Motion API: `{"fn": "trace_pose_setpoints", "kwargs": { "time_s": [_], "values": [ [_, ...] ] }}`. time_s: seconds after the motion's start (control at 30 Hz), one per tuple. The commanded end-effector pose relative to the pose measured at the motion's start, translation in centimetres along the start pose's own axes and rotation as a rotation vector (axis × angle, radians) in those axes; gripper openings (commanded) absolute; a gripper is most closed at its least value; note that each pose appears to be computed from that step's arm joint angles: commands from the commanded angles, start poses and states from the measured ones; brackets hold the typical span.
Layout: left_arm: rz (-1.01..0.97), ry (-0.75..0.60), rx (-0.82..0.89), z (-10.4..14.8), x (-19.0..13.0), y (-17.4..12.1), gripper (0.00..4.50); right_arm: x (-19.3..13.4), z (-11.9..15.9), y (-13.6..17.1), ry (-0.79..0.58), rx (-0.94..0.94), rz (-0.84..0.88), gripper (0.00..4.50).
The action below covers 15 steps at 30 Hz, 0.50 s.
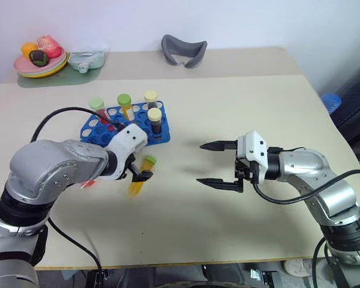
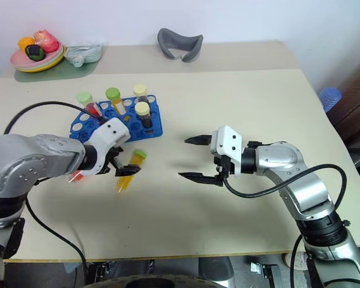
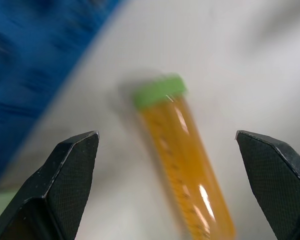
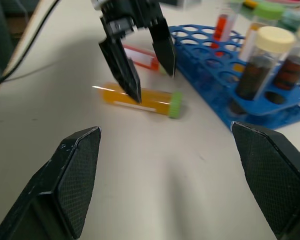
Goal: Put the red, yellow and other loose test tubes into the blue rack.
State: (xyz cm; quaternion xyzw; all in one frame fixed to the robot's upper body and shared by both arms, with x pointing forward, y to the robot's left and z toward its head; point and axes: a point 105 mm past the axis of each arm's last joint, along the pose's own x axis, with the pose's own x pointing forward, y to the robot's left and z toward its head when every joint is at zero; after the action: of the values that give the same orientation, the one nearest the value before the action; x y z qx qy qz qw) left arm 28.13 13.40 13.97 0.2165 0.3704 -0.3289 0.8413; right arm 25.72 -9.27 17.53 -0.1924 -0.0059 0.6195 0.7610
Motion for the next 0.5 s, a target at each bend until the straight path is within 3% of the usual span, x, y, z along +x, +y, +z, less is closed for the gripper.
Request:
{"fn": "trace_pose_setpoints", "kwargs": {
  "time_s": [0.03,0.5],
  "values": [
    [0.042,0.043,-0.02,-0.5,0.9,0.2,4.5,-0.2,1.2,0.7,-0.022,-0.034,0.025,4.25],
    [0.119,0.097,-0.121,-0.5,2.8,0.4,4.5,0.8,1.2,1.2,-0.048,-0.022,0.016,4.25]
  ]
}}
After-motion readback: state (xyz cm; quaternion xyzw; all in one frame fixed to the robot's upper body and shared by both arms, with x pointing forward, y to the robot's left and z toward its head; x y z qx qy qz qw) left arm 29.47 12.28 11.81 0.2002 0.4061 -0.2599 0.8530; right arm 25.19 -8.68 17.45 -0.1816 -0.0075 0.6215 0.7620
